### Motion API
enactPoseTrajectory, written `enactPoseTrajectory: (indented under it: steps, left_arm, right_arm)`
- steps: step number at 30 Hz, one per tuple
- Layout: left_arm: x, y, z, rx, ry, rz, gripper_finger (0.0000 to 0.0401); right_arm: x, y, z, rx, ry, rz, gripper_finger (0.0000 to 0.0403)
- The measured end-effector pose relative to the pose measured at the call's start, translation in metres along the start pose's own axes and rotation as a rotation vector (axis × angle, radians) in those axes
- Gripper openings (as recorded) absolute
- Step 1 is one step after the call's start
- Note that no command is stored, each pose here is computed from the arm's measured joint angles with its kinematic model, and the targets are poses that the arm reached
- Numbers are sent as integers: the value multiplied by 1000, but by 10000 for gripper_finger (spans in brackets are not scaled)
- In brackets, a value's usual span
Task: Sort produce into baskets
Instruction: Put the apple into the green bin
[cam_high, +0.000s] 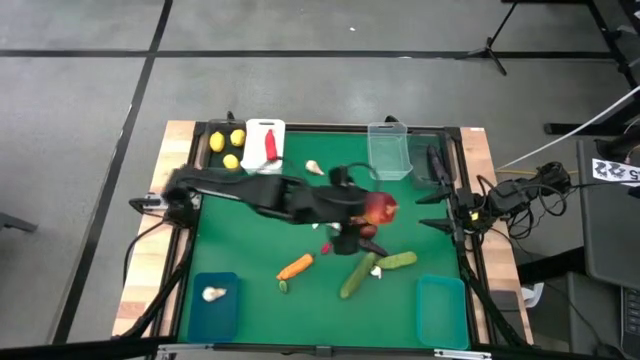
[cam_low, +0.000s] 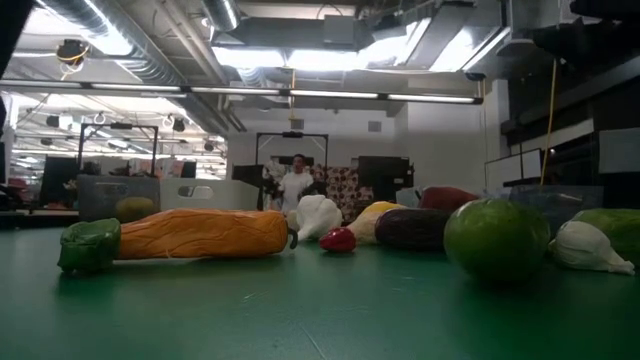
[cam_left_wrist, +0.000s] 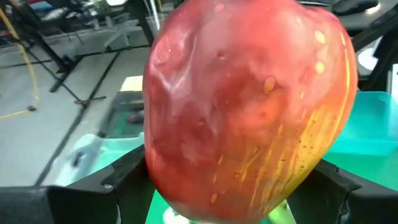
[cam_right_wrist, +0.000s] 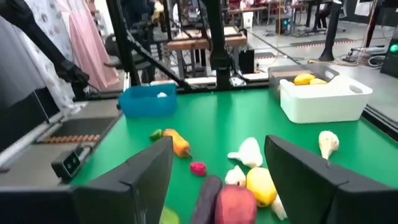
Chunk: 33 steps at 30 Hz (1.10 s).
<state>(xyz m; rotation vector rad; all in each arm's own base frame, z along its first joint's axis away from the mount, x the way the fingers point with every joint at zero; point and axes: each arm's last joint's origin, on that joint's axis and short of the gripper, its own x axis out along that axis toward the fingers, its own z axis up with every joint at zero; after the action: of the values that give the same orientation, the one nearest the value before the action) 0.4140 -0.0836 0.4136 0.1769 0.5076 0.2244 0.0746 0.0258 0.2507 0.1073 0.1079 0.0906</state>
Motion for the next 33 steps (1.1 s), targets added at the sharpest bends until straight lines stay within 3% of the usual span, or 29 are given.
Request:
enactPoseTrajectory:
  steps: [5, 9, 13, 21, 26, 29, 33]
  left_arm:
    - [-89, 9, 9, -9, -28, 35, 287]
    - [-156, 10, 0, -58, -38, 106, 287]
    - [-181, -5, -24, -54, -32, 225, 288]
    - [-143, -47, -117, -62, -4, 462, 291]
    - [-108, -54, -151, -138, -25, 516, 288]
    - [-76, -56, -165, -158, 1, 458, 286]
    - [-26, -48, -175, -199, -33, 205, 285]
  right_arm:
    - [0, 0, 1, 42, -4, 3, 252]
    - [0, 1, -1, 77, 12, 26, 253]
    - [0, 1, 0, 110, 13, 33, 253]
    - [0, 2, -1, 144, 29, 71, 253]
    - [3, 3, 0, 98, 20, 75, 253]
    - [7, 5, 2, 74, 17, 62, 253]
    - [15, 7, 0, 16, 44, 41, 253]
